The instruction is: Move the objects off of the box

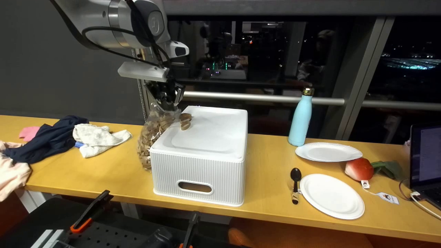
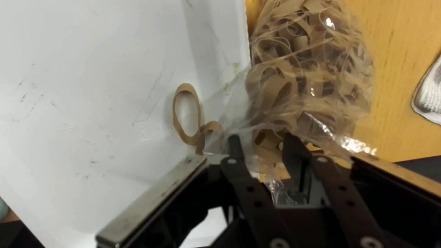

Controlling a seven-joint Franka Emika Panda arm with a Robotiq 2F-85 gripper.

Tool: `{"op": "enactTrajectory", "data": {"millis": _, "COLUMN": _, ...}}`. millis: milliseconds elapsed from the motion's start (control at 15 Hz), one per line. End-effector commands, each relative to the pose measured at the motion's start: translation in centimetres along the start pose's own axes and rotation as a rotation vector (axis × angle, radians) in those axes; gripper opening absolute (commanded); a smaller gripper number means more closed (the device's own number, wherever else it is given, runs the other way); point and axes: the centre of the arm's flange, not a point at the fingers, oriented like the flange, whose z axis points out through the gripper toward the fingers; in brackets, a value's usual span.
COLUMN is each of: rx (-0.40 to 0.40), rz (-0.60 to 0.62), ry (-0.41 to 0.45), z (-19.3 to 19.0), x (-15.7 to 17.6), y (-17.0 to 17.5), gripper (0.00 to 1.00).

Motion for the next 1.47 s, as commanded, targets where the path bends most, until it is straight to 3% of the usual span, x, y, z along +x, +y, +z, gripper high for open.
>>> {"op": "enactTrajectory", "data": {"millis": 0, "rx": -0.02, "rz": -0.003, "ry": 0.031, "z": -1.3, "x": 0.4, "y": 0.1, "gripper": 0.69}}
{"op": "enactTrajectory", "data": {"millis": 200, "rx": -0.05, "rz": -0.008, "ry": 0.056, "z": -3.0, "x": 0.5, "y": 0.7, "gripper": 0.92}}
{"op": "enactTrajectory", "data": {"millis": 333, "rx": -0.065, "rz": 0.013, "ry": 0.072, "z": -4.1, "x": 0.6, "y": 2.0, "gripper": 1.0}}
{"op": "enactTrajectory", "data": {"millis": 867, "rx": -0.064, "rz": 0.224, "ry": 0.088, "z": -2.4, "x": 2.8, "y": 8.0, "gripper": 1.0}}
{"op": "enactTrajectory", "data": {"millis": 1400, "rx": -0.05, "rz": 0.268, "ry": 0.042, "z": 2.0, "x": 4.8, "y": 8.0, "gripper": 1.0}}
